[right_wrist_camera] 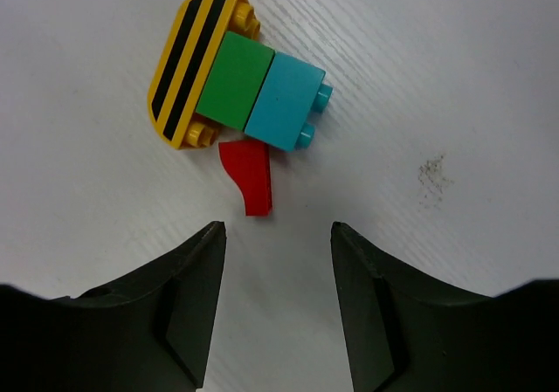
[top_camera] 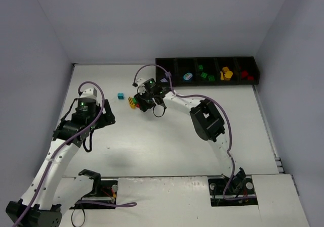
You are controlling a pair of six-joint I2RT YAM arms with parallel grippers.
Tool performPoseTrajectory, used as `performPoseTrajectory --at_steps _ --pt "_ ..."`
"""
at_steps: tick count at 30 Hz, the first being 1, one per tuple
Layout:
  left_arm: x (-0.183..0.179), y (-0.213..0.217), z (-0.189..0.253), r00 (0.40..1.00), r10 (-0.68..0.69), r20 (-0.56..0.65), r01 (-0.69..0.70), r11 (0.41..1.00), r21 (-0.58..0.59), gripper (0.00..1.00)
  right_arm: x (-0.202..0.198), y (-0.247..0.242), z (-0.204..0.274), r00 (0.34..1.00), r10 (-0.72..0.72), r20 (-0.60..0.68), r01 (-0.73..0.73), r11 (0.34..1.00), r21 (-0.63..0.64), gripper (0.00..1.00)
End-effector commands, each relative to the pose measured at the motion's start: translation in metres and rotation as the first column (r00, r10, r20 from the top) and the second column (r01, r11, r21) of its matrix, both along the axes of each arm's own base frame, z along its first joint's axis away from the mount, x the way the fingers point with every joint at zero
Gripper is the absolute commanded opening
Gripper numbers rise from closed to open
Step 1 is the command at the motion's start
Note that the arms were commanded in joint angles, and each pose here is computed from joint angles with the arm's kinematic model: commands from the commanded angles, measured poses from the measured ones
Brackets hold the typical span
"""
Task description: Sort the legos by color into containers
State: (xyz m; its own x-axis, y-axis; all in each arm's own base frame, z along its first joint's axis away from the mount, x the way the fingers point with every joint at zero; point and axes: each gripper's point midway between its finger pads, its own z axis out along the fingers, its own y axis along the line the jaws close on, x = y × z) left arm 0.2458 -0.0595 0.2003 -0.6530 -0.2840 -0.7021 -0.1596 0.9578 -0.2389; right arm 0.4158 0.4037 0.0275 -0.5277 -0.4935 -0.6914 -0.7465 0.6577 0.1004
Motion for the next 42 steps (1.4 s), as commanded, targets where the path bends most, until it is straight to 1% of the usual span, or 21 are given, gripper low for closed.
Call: performPoseTrajectory --at_steps 1,9,14,15,17,18,20,21,22,23,24,27,28,30,31,33,34,36,37,40,42 --pt "-0.003 0.008 0.010 0.999 0.039 0.028 -0.039 0.999 0.004 0.75 0.020 0.020 0.020 0.995 0.009 0.100 -0.012 1.000 0.028 0.48" --pt "-0.005 0.010 0.004 0.999 0.037 0.013 -0.038 0.999 0.022 0.75 0.016 0.030 -0.007 0.995 0.023 0.100 -0.021 1.000 -0.020 0.42" --pt "0.000 0.008 0.002 0.999 0.031 0.017 -0.032 0.999 0.016 0.75 0.015 0.017 -0.017 0.995 -0.011 0.100 0.017 0.998 -0.062 0.17" --pt "0.000 0.007 0.002 0.999 0.026 0.017 -0.027 1.000 0.012 0.75 0.016 0.015 -0.010 0.994 -0.019 0.110 0.026 0.998 -0.061 0.07" --pt "0.003 0.005 0.002 0.999 0.024 0.023 -0.024 1.000 0.009 0.75 0.012 0.002 -0.012 0.993 -0.039 0.108 0.049 0.995 -0.083 0.00" --pt "0.004 0.004 0.002 1.000 0.019 0.021 -0.019 1.000 0.005 0.75 0.019 0.001 0.010 0.987 -0.059 0.148 0.066 0.997 -0.046 0.00" --pt "0.008 0.001 0.001 1.000 0.012 0.026 -0.012 1.000 -0.002 0.75 0.017 -0.019 0.012 0.985 -0.091 0.144 0.101 0.993 -0.058 0.00" --pt "0.009 -0.001 -0.001 1.000 0.004 0.024 -0.004 1.000 -0.006 0.75 0.026 -0.032 0.039 0.976 -0.131 0.174 0.136 0.990 -0.019 0.00" --pt "0.011 -0.002 0.000 0.999 0.001 0.033 -0.001 1.000 -0.010 0.75 0.022 -0.050 0.036 0.975 -0.154 0.162 0.161 0.986 -0.032 0.00" --pt "0.013 -0.003 -0.001 1.000 -0.003 0.031 0.004 1.000 -0.011 0.75 0.027 -0.063 0.067 0.962 -0.190 0.197 0.192 0.981 0.005 0.00" --pt "0.014 -0.004 -0.001 0.999 -0.004 0.034 0.005 1.000 -0.011 0.75 0.031 -0.078 0.077 0.954 -0.221 0.204 0.222 0.975 0.018 0.00" --pt "0.020 -0.007 -0.004 0.999 -0.019 0.038 0.020 1.000 -0.011 0.75 0.052 -0.152 0.120 0.899 -0.363 0.246 0.357 0.932 0.069 0.00" --pt "0.022 -0.009 -0.005 0.999 -0.028 0.043 0.029 0.999 -0.016 0.75 0.066 -0.192 0.130 0.864 -0.433 0.257 0.427 0.901 0.079 0.00" --pt "0.025 -0.012 -0.009 0.999 -0.039 0.034 0.040 0.999 -0.019 0.75 0.075 -0.239 0.155 0.814 -0.508 0.282 0.500 0.859 0.107 0.00" --pt "0.027 -0.014 -0.009 0.998 -0.047 0.035 0.048 0.998 -0.027 0.75 0.086 -0.283 0.162 0.765 -0.576 0.287 0.569 0.814 0.116 0.00" --pt "0.029 -0.019 -0.010 0.998 -0.060 0.032 0.061 0.997 -0.042 0.75 0.096 -0.328 0.178 0.704 -0.637 0.314 0.633 0.764 0.129 0.00" --pt "0.030 -0.019 -0.011 0.998 -0.060 0.032 0.061 0.997 -0.042 0.75 0.101 -0.368 0.182 0.649 -0.690 0.321 0.691 0.711 0.131 0.00" --pt "0.030 -0.024 -0.010 0.996 -0.080 0.033 0.081 0.995 -0.061 0.75 0.111 -0.406 0.193 0.586 -0.739 0.332 0.740 0.655 0.151 0.00" --pt "0.031 -0.024 -0.009 0.996 -0.078 0.033 0.080 0.995 -0.063 0.75 0.114 -0.441 0.190 0.535 -0.778 0.329 0.786 0.602 0.145 0.00" --pt "0.035 -0.024 -0.008 0.997 -0.063 0.038 0.066 0.996 -0.068 0.75 0.128 -0.498 0.199 0.418 -0.830 0.369 0.855 0.496 0.148 0.00" --pt "0.037 -0.024 -0.009 0.998 -0.052 0.040 0.054 0.996 -0.075 0.75 0.136 -0.519 0.184 0.390 -0.846 0.364 0.879 0.460 0.126 0.00"
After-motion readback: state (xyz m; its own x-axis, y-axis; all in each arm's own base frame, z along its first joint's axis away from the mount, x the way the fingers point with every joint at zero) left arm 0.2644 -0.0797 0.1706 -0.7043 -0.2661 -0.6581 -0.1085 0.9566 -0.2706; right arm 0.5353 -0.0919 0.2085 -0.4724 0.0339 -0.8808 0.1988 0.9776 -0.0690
